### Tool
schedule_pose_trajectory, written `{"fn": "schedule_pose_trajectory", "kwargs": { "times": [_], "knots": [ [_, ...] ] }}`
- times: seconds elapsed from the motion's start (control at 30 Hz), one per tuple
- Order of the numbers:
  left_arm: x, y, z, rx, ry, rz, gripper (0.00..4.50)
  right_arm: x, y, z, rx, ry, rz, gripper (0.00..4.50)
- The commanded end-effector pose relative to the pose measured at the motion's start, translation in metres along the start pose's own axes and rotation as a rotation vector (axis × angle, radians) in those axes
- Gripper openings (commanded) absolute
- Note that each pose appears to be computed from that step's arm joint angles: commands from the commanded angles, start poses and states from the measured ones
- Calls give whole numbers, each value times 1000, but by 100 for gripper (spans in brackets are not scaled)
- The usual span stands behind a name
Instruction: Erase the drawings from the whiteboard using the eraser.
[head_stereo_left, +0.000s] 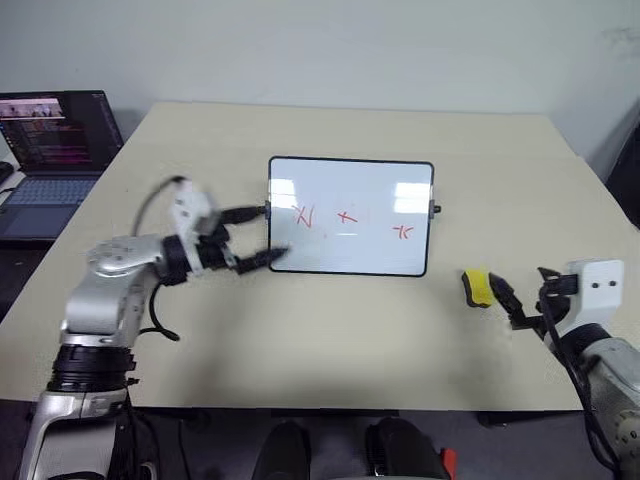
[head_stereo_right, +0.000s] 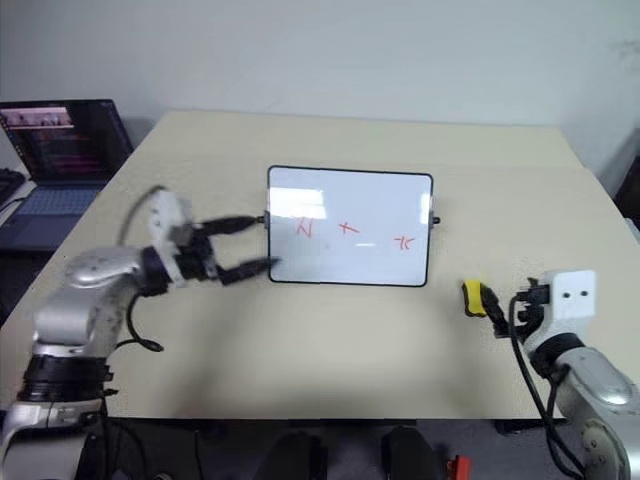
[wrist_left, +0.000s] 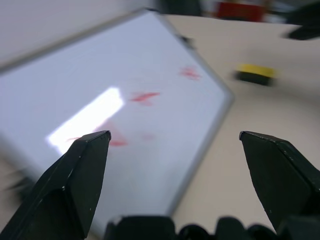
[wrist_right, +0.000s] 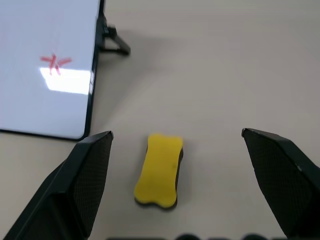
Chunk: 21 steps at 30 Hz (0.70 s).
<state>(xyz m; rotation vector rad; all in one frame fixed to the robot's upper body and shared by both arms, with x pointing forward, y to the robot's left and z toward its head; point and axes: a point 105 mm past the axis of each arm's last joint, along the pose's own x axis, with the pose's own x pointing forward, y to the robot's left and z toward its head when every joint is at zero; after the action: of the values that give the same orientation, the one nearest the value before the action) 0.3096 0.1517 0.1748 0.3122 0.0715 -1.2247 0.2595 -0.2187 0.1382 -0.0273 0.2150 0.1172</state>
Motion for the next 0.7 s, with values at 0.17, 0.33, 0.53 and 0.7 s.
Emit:
{"fn": "schedule_pose_trajectory", "kwargs": {
  "times": [0.17,0.33,0.53,0.7],
  "knots": [
    [21,-25,21,129,23,-224,450,18,14,11,-9,17,-10,446],
    [37,-21,29,173,0,-257,450,28,14,12,-7,38,-23,446],
    [55,-22,43,234,-34,-312,450,41,8,8,-18,38,-86,446],
    [60,-25,43,250,-37,-346,450,49,10,4,12,29,-110,446]
  ]
}}
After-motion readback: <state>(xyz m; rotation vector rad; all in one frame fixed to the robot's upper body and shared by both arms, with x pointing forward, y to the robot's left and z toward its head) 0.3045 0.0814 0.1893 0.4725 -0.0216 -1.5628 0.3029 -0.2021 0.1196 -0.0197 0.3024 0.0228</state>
